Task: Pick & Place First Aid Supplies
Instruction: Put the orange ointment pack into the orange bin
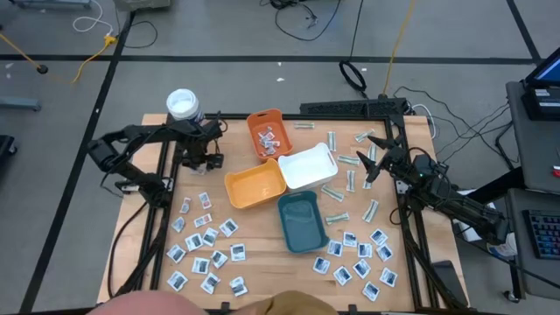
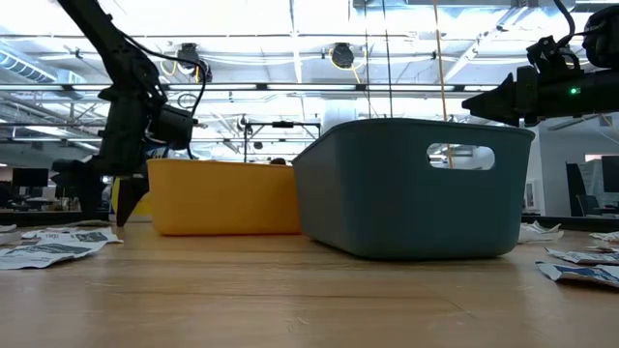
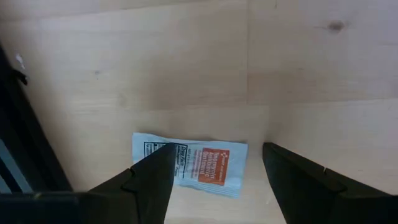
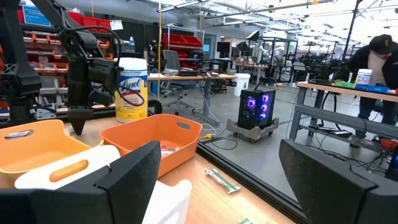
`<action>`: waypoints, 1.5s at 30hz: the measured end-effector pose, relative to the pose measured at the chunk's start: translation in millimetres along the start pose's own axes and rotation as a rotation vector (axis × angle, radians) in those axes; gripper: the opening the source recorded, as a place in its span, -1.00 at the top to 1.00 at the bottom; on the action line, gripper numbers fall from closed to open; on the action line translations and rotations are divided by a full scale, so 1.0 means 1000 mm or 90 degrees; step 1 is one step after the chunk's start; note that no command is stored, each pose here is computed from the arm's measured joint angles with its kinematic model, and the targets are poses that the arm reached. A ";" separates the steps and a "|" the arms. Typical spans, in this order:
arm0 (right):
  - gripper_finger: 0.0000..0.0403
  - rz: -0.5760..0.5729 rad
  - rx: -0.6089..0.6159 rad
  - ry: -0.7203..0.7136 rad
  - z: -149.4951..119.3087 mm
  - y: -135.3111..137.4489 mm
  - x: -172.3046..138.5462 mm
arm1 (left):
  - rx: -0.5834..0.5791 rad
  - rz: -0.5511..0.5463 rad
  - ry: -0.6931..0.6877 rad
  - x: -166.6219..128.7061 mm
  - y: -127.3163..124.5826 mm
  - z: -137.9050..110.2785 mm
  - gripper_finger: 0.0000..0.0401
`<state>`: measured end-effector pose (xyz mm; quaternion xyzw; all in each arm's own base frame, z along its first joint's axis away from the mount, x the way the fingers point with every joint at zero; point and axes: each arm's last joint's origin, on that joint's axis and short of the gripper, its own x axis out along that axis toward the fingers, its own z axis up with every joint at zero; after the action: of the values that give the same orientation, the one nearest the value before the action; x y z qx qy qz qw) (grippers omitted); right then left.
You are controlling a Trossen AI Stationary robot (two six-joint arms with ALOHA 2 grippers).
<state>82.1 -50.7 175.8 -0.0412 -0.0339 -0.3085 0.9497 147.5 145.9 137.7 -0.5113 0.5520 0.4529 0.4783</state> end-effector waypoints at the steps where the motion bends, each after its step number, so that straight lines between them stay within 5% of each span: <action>1: -0.60 0.000 0.000 0.000 0.000 0.000 0.000 | 0.000 0.001 0.004 0.000 0.000 0.000 -0.19; 16: -0.60 0.000 0.000 0.000 0.000 0.000 0.000 | 0.021 -0.015 0.024 0.001 0.000 -0.002 0.95; 22: -0.60 0.000 0.000 0.000 0.000 0.000 0.000 | 0.049 -0.015 0.041 -0.007 -0.002 -0.001 0.98; 34: -0.60 0.000 0.000 0.000 0.000 0.000 0.000 | 0.131 -0.044 -0.064 -0.083 -0.028 0.023 0.99; 45: -0.60 0.000 0.000 0.000 0.000 0.000 0.000 | 0.286 -0.004 -0.007 -0.109 -0.074 0.062 0.99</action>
<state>82.1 -50.7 175.8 -0.0414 -0.0338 -0.3086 0.9497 227.9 216.1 236.6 -0.3911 0.6348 0.3201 0.5845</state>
